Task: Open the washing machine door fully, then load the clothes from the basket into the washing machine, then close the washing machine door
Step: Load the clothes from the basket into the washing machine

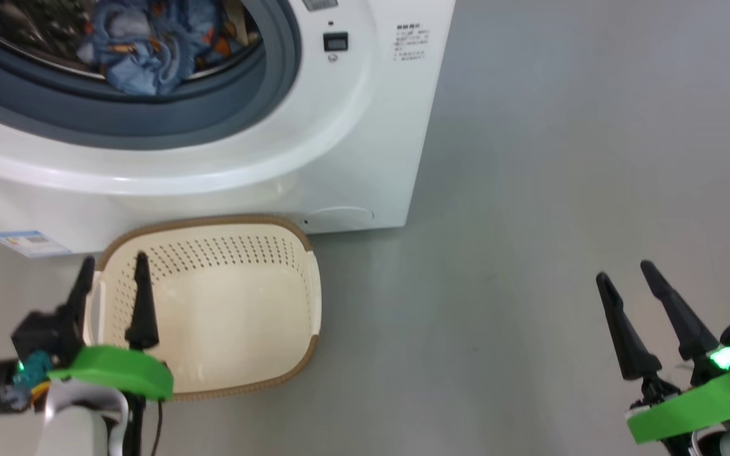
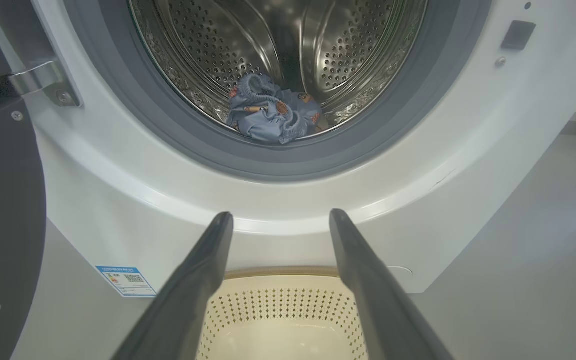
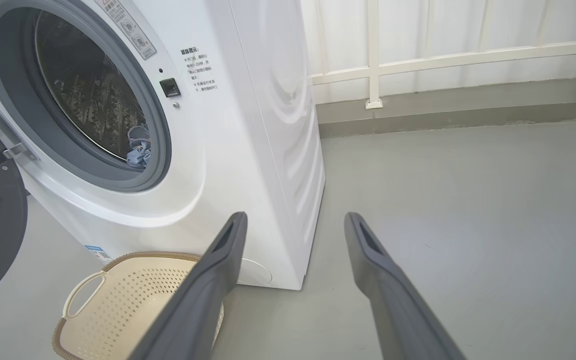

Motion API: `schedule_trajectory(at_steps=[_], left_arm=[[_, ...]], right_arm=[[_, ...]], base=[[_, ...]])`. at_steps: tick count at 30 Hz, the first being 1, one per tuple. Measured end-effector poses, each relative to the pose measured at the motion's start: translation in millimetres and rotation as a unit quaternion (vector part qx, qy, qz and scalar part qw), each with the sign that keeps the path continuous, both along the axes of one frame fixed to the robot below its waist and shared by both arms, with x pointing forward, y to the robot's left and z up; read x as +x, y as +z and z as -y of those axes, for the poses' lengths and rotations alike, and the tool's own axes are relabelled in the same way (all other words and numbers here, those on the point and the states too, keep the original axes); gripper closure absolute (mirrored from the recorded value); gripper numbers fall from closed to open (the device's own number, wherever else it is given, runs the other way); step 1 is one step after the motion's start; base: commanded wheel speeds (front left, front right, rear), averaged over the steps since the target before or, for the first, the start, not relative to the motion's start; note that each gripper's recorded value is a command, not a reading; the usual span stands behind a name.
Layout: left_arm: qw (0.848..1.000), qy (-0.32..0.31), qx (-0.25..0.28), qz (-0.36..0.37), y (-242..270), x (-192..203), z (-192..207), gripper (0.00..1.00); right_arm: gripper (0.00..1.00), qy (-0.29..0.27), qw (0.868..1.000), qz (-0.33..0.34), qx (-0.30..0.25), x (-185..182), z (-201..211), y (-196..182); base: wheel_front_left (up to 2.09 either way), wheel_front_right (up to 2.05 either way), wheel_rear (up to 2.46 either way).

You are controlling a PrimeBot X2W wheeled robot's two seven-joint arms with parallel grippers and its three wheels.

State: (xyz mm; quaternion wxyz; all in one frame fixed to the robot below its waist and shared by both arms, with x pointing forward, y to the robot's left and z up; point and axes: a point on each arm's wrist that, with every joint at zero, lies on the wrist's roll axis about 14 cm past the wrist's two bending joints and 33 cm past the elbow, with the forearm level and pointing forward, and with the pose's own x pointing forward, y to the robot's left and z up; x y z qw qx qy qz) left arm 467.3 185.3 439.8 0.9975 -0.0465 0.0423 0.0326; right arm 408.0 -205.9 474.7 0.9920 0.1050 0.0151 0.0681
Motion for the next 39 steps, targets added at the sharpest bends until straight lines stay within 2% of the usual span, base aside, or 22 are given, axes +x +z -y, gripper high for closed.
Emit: schedule_trajectory(at_steps=[22, 39], left_arm=[[0.999, 0.034, 0.014, -0.005, 11.0, -112.1, -32.3, 0.0], [0.999, 0.038, 0.018, 0.005, 17.6, -118.2, -36.8, 0.0]], right_arm=[[0.0, -0.022, 1.0, 0.013, -0.001, -69.8, 9.4, 16.4], [0.0, -0.024, 1.0, 0.019, -0.002, -75.7, 9.6, 19.7]], base=[[0.0, 0.0, 0.0], [0.0, 0.0, 0.0]])
